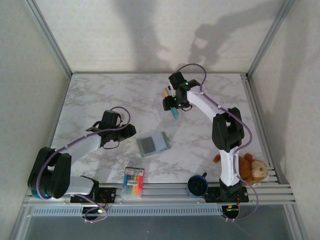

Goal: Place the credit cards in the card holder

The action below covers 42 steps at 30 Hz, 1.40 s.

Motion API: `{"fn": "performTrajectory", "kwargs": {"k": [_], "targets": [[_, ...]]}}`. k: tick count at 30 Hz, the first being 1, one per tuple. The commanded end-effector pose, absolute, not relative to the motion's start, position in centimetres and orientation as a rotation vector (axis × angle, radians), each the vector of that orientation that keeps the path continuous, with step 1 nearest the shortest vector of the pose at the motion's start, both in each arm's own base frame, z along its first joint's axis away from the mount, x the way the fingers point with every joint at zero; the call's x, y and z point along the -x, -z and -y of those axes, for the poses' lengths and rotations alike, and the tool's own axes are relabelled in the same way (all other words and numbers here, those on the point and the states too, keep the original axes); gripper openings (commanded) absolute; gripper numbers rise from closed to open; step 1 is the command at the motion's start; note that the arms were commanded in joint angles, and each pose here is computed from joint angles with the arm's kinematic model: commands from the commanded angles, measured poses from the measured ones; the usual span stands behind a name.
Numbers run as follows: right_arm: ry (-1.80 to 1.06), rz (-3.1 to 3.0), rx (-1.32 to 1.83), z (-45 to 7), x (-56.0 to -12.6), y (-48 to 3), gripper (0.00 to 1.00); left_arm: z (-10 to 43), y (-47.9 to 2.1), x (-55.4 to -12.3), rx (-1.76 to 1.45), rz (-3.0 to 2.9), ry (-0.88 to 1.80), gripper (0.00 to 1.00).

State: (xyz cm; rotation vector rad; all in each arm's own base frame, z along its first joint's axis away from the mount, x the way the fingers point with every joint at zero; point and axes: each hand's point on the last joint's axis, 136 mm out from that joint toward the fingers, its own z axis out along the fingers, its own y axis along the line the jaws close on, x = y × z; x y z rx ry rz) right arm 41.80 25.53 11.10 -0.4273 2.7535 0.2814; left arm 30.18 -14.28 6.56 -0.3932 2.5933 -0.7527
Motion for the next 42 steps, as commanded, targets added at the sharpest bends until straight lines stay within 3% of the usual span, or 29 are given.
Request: {"fn": "performTrajectory", "kwargs": {"k": [1, 6, 13, 19, 30, 32, 36, 42], "targets": [[-0.511, -2.766, 0.382, -27.1, -39.5, -13.0, 0.76, 13.4, -5.8, -29.3, 0.380, -2.618, 0.676, 0.48], [-0.584, -2.780, 0.035, -25.5, -39.5, -12.6, 0.76, 13.5, -5.4, -29.4, 0.365, -2.629, 0.671, 0.48], [-0.644, -2.699, -0.089, -24.6, -40.2, -14.0, 0.75, 13.8, -5.1, -29.2, 0.359, -2.630, 0.699, 0.48], [-0.239, -2.535, 0.223, -22.2, -43.3, -16.9, 0.80, 13.6, -5.4, -28.7, 0.371, -2.610, 0.702, 0.49], [-0.383, -2.481, 0.485, -28.7, -48.7, -14.7, 0.89, 15.2, -4.5, -27.2, 0.357, -2.626, 0.790, 0.52], [-0.246, -2.477, 0.531, -28.5, -49.6, -13.9, 0.96, 15.2, -4.1, -26.8, 0.375, -2.622, 0.799, 0.51], [0.082, -2.414, 0.599, -28.0, -51.0, -12.7, 0.95, 14.7, -3.8, -26.2, 0.385, -2.635, 0.756, 0.51], [0.337, -2.373, 0.563, -26.1, -52.0, -12.3, 0.93, 13.9, -4.0, -26.1, 0.397, -2.619, 0.711, 0.51]]}}
